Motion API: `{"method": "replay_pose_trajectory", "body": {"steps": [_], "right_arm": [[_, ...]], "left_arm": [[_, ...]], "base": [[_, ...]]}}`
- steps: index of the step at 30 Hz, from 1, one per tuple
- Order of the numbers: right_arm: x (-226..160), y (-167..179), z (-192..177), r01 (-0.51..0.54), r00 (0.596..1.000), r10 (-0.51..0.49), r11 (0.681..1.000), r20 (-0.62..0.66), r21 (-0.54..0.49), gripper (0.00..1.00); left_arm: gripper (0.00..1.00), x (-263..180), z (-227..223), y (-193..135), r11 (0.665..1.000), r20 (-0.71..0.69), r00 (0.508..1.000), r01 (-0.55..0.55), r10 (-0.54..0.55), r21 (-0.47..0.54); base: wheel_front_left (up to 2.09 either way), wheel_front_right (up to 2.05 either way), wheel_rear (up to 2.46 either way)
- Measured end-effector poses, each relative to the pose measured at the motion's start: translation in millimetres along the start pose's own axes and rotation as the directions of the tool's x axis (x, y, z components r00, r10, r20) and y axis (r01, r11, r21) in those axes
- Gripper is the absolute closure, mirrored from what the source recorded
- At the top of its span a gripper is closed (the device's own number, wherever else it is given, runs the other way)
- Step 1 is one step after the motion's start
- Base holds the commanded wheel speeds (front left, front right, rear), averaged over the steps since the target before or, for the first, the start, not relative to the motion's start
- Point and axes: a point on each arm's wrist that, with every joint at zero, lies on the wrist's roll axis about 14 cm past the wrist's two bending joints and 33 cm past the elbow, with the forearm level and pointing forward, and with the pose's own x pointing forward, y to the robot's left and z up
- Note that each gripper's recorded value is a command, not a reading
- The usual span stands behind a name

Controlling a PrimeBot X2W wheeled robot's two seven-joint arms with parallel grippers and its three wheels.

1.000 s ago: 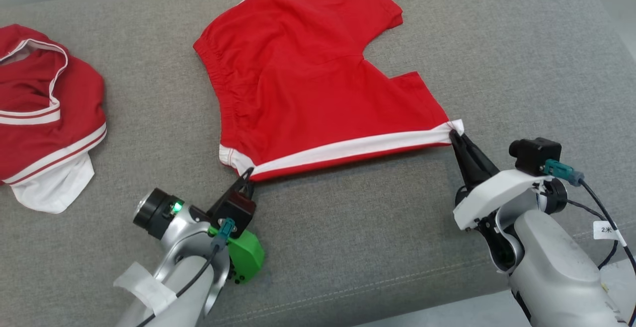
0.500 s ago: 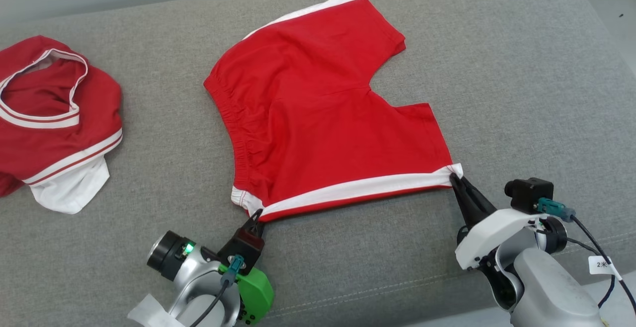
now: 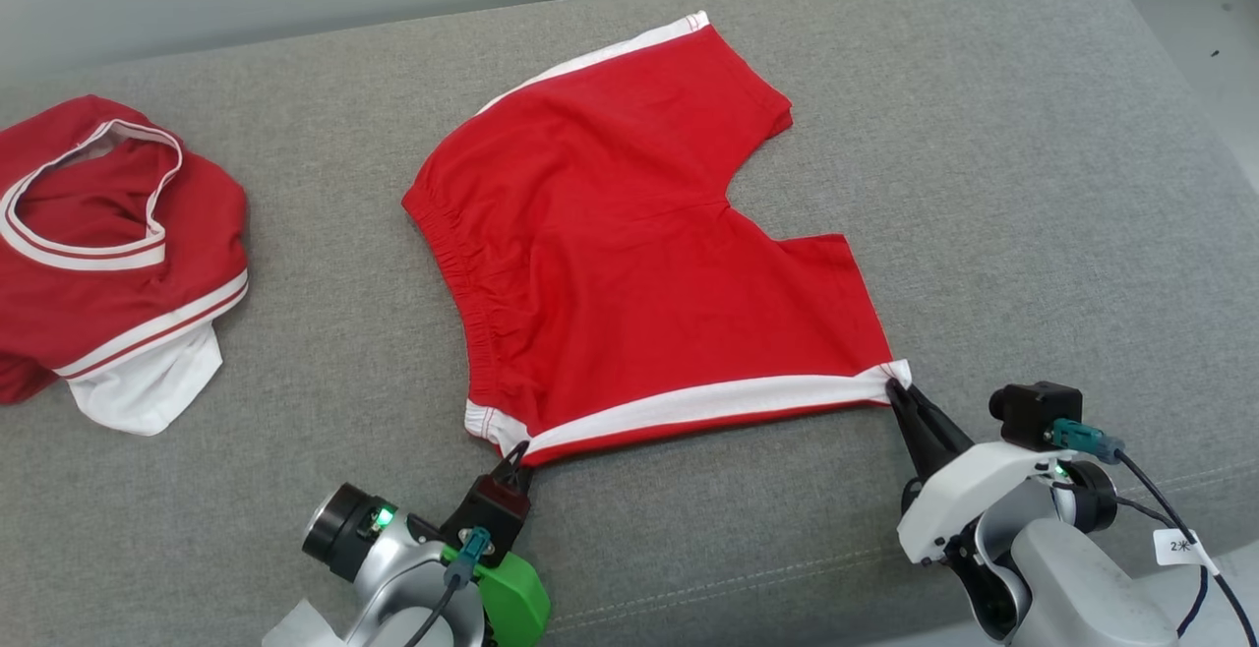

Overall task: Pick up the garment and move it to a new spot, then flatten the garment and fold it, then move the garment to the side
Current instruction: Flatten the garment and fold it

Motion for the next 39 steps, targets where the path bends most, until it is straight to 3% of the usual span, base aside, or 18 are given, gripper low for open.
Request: {"method": "replay_pose_trajectory", "body": {"steps": [2,3,4,5,6,8,23,39], "right_arm": [[0,1,0,-0.002,1.0,0.002,1.0,0.0,0.0,1.0],[0,1,-1,-0.003,1.0,0.003,1.0,-0.002,0.0,0.95],[0,1,-1,-0.003,1.0,0.003,1.0,-0.002,0.0,0.87],[0,2,-1,-0.005,1.0,0.005,1.0,-0.004,-0.001,0.72],[0,3,-2,-0.007,1.0,0.007,1.0,-0.005,-0.002,0.56],[0,4,-2,-0.01,1.0,0.01,1.0,-0.006,-0.002,0.0],[-8,-11,1,0.014,1.0,-0.014,0.999,0.004,-0.032,0.0],[-14,-11,78,0.015,0.971,0.011,0.994,0.238,-0.108,0.0]], "left_arm": [[1.0,0,0,0,1.0,0.0,1.0,0.0,0.0,0.0],[1.0,0,0,0,1.0,0.0,1.0,-0.001,0.001,-0.001],[1.0,0,0,0,1.0,0.0,1.0,-0.001,0.001,-0.001],[0.98,-1,0,0,1.0,0.0,1.0,-0.002,0.002,-0.007],[0.67,-1,0,-1,1.0,-0.001,1.0,-0.003,0.003,-0.013],[0.0,-2,-1,-2,1.0,-0.003,1.0,-0.005,0.005,-0.024],[0.0,-12,7,8,0.975,0.03,0.995,-0.083,0.091,-0.207],[0.0,-22,74,48,0.941,0.223,0.943,-0.18,0.248,-0.286]], "base": [[0.0,0.0,0.0],[0.0,0.0,0.0],[0.0,0.0,0.0],[0.0,0.0,0.0],[0.0,0.0,0.0],[0.0,0.0,0.0],[0.0,0.0,0.0],[0.0,0.0,0.0]]}}
